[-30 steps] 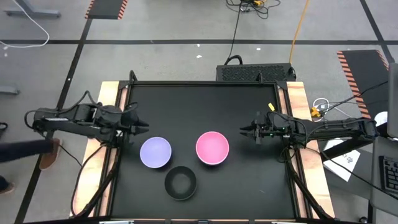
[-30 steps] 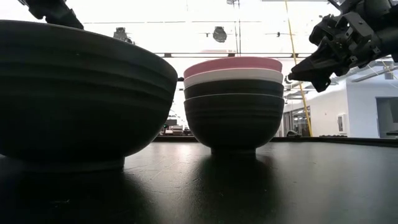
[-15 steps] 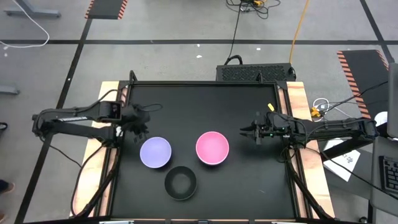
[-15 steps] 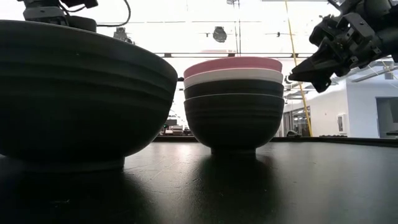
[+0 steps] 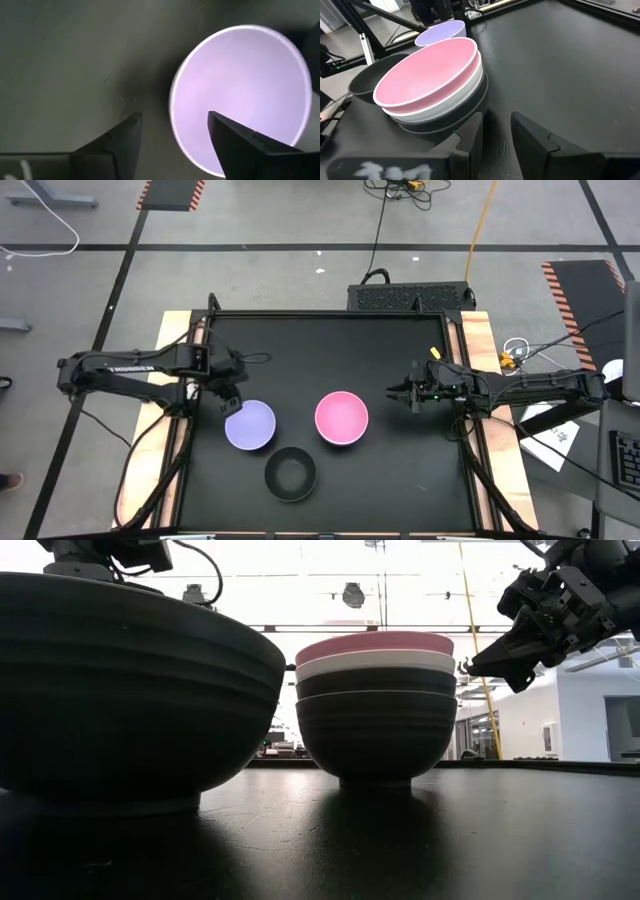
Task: Nest bowls inside each other
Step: Stack the purple bowl on the top of pink bowl on the table
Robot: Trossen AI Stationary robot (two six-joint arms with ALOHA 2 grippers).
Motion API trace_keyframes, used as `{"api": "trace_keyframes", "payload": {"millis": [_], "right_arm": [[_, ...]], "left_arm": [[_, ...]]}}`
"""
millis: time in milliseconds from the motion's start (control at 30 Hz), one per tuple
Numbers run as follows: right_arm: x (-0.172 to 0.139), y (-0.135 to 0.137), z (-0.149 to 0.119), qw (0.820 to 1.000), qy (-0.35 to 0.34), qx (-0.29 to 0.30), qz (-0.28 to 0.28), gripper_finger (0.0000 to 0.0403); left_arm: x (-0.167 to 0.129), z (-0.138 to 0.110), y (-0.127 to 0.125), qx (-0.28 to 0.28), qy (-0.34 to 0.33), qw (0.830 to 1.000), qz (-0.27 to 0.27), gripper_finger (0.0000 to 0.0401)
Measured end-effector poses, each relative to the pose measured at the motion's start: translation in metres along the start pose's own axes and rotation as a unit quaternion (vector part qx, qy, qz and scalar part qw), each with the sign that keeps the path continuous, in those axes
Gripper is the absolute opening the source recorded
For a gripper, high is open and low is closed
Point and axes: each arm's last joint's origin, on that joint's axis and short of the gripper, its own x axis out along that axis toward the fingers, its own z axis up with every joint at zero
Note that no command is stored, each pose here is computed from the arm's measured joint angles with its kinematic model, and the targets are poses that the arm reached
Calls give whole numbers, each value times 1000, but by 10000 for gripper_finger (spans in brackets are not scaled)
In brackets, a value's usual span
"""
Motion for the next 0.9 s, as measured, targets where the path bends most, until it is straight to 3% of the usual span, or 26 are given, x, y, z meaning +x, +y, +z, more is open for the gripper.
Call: {"api": "trace_keyframes", "payload": {"millis": [467, 900], "right_arm": [[2, -4, -11, 1000, 9, 4, -3, 96], [2, -4, -11, 1000, 8, 13, -3, 96]], "left_arm": [[25, 6, -14, 18, 67, 998, 6, 237], [38, 10, -23, 34, 67, 997, 15, 237]]}}
